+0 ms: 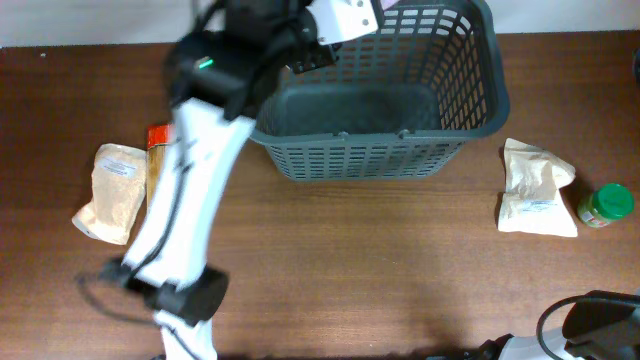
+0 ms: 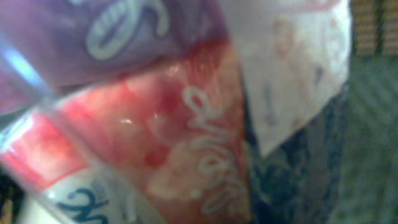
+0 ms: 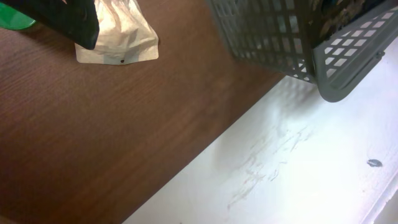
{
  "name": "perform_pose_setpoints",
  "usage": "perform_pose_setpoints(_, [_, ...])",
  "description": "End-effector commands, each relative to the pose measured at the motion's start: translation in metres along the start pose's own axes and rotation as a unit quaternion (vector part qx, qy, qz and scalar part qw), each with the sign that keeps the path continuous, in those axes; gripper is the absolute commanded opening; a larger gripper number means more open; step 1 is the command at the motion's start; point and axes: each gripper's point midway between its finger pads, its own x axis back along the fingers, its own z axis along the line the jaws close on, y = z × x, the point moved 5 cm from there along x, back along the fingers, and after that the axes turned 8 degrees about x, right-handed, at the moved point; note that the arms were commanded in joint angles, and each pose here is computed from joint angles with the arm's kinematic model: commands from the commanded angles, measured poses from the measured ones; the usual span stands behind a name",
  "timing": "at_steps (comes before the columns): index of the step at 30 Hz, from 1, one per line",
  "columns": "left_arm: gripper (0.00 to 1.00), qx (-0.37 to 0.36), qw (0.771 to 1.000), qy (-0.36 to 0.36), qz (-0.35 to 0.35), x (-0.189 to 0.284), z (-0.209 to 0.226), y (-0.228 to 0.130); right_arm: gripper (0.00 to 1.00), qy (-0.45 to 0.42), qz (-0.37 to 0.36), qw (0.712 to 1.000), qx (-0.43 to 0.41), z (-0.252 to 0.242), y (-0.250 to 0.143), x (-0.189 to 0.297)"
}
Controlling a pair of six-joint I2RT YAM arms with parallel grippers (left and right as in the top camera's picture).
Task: Pack container
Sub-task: 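Carry the tissue box into the basket and release it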
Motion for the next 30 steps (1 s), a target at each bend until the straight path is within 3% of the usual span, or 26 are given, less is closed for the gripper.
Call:
perform_pose_setpoints(1, [0.02, -0.048, 0.988, 0.006, 0.146, -0.097, -0.023, -0.062, 0.99, 0.006, -0.008, 1.000, 0.001, 0.003, 0.004, 0.005])
perform_pose_setpoints(5, [0.02, -0.118, 0.965, 0.031, 0.231, -0.160, -0.050, -0.091, 0.99, 0.006, -0.008, 1.000, 0.001, 0.003, 0.004, 0.005])
perform_pose_setpoints(8, [0.02, -0.178, 0.950, 0.012, 0.258, -0.189, -0.076, -0.103, 0.99, 0.006, -0.008, 1.000, 0.001, 0.003, 0.004, 0.005])
perform_pose_setpoints(11, [0.02, -0.188, 0.948, -0.004, 0.258, -0.210, -0.096, -0.110, 0.99, 0.006, -0.008, 1.000, 0.001, 0.003, 0.004, 0.005])
perform_pose_setpoints(24, [0.02, -0.192, 0.942, -0.069, 0.267, -0.218, -0.128, -0.124, 0.99, 0.006, -0.008, 1.000, 0.001, 0.003, 0.004, 0.005])
perform_pose_setpoints(25, [0.06, -0.192, 0.942, -0.071, 0.266, -0.218, -0.128, -0.124, 0.99, 0.006, -0.008, 1.000, 0.001, 0.003, 0.004, 0.005])
perform_pose_setpoints(26, [0.27, -0.189, 0.943, -0.070, 0.266, -0.218, -0.128, -0.124, 0.99, 0.006, -0.008, 1.000, 0.001, 0.003, 0.004, 0.005])
perform_pose_setpoints(27, [0.40, -0.180, 0.944, -0.067, 0.267, -0.218, -0.128, -0.123, 0.99, 0.006, -0.008, 1.000, 0.001, 0.003, 0.004, 0.005])
perform_pose_setpoints(30, [0.67, -0.089, 0.962, -0.032, 0.255, -0.205, -0.119, -0.107, 0.98, 0.006, -0.008, 1.000, 0.001, 0.003, 0.004, 0.005])
